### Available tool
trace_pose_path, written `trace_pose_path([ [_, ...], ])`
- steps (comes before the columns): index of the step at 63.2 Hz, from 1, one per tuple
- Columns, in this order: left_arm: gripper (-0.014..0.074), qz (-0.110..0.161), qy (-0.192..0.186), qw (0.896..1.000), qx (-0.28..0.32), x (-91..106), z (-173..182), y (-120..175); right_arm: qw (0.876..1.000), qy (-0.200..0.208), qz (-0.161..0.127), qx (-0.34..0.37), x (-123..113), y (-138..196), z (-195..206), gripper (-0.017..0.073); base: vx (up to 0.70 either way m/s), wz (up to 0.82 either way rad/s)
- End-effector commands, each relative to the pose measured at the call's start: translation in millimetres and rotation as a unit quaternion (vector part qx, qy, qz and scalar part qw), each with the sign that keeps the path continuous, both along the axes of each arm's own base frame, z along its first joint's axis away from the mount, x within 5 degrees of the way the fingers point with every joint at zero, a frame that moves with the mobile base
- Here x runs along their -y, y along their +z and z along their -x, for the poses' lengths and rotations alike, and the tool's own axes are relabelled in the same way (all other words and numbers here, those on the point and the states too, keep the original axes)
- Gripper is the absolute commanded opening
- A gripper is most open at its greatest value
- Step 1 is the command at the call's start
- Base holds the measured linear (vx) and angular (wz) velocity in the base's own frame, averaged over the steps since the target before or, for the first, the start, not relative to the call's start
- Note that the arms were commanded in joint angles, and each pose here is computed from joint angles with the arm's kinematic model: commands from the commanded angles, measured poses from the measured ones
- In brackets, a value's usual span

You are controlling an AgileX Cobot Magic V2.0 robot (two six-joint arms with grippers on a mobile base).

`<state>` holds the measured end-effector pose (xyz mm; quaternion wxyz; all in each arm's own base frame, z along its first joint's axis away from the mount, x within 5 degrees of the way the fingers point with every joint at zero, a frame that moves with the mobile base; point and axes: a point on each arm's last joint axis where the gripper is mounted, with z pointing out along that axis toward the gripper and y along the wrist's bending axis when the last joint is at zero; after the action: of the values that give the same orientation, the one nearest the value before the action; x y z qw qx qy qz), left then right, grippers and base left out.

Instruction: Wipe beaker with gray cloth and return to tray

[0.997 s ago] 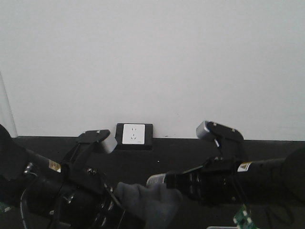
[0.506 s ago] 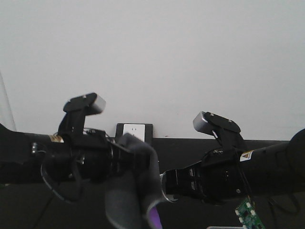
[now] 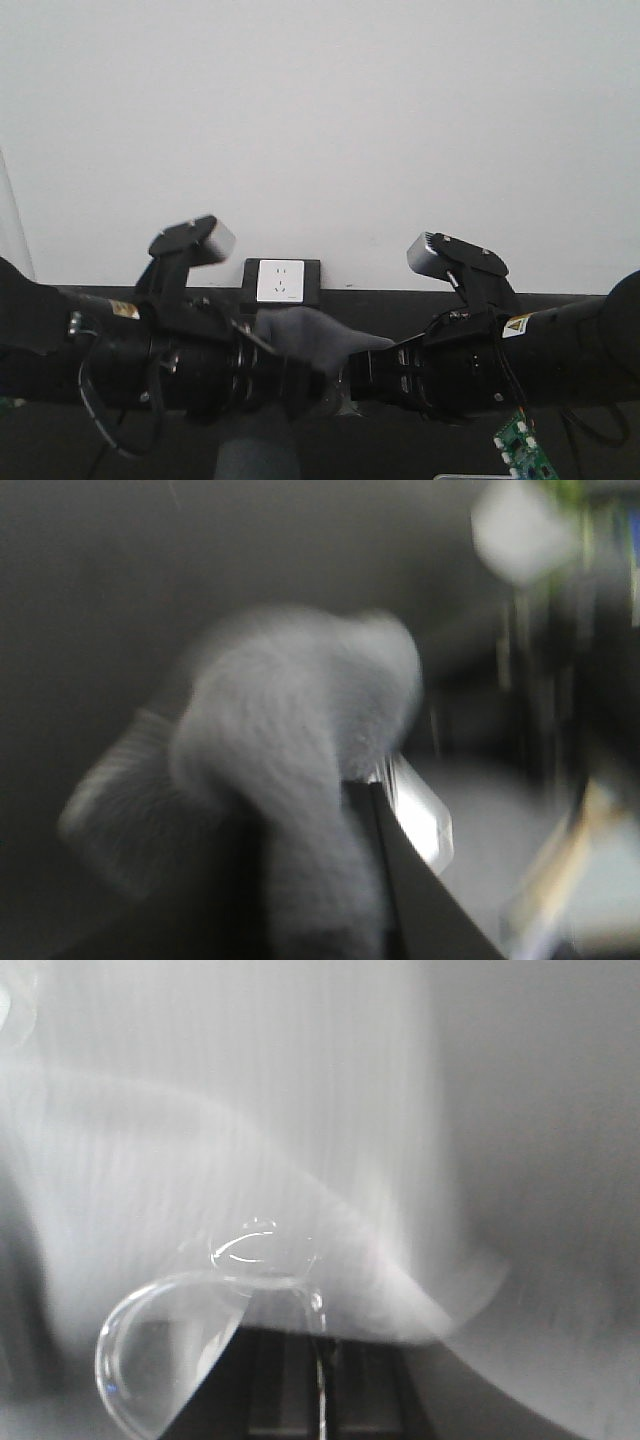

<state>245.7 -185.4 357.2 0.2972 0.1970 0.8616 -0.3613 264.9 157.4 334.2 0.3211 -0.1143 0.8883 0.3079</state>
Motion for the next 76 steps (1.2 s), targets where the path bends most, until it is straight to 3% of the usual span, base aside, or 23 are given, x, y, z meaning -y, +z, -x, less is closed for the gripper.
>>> trace_pose_path([
  [1, 0.0, -0.023, -0.052, 0.998, -0.01, -3.4, 16.2, 12.7, 0.997, -0.031, -0.038, 0.056, 4.0, 26.4, -2.1, -0.001, 0.0, 0.0],
  [6, 0.0, -0.052, -0.079, 0.995, -0.03, -5.6, 22.1, 7.8, 0.998, -0.028, -0.036, 0.052, 3.9, 25.9, -1.5, -0.001, 0.0, 0.0],
  [12, 0.0, -0.052, -0.067, 0.996, -0.015, -5.9, 18.7, 8.7, 0.998, -0.028, -0.037, 0.051, 3.8, 25.9, -1.4, -0.001, 0.0, 0.0],
  [20, 0.0, -0.007, 0.008, 0.998, 0.06, -5.3, 1.1, 20.0, 0.998, -0.024, -0.04, 0.043, 3.1, 25.4, -0.2, -0.001, 0.0, 0.0],
  [27, 0.0, 0.034, 0.089, 0.985, 0.142, -9.6, -15.9, 34.0, 0.999, -0.009, -0.029, 0.031, 2.5, 22.8, 2.8, -0.001, 0.0, 0.0],
  [34, 0.0, 0.059, 0.14, 0.97, 0.192, -16.9, -23.9, 45.5, 1.0, 0.01, 0.009, 0.029, 4.9, 18.2, 5.0, -0.001, 0.0, 0.0],
  [40, 0.0, 0.059, 0.157, 0.964, 0.205, -28.6, -24.2, 52.2, 0.998, 0.008, 0.054, 0.023, 13.4, 12.8, 3.8, -0.001, 0.0, 0.0],
  [43, 0.0, 0.045, 0.157, 0.964, 0.21, -36.3, -23.2, 54.0, 0.998, -0.011, 0.067, 0.005, 23.4, 10.0, 1.1, -0.001, 0.0, 0.0],
  [51, 0.0, -0.04, 0.168, 0.959, 0.224, -71.3, -19.7, 56.7, 0.99, -0.072, 0.117, -0.04, 65.6, -0.9, -8.3, -0.001, 0.0, 0.0],
  [57, 0.0, -0.095, 0.201, 0.959, 0.178, -96.7, -17.7, 44.9, 0.978, -0.106, 0.162, -0.071, 103.0, -16.0, -10.9, -0.001, 0.0, 0.0],
  [65, 0.0002, -0.181, 0.222, 0.954, 0.093, -117.2, -17.6, 1.2, 0.964, -0.105, 0.214, -0.119, 129.6, -39.4, -6.3, -0.001, 0.0, 0.0],
  [70, 0.0007, -0.207, 0.23, 0.95, 0.047, -120.3, -17.2, -31.3, 0.956, -0.094, 0.236, -0.147, 132.8, -51.2, -7.4, -0.001, 0.0, 0.0],
  [76, 0.0033, -0.225, 0.224, 0.948, 0.011, -120.8, -17.4, -58.7, 0.952, -0.081, 0.242, -0.168, 129.8, -60.4, -10.5, -0.001, 0.0, 0.0],
])
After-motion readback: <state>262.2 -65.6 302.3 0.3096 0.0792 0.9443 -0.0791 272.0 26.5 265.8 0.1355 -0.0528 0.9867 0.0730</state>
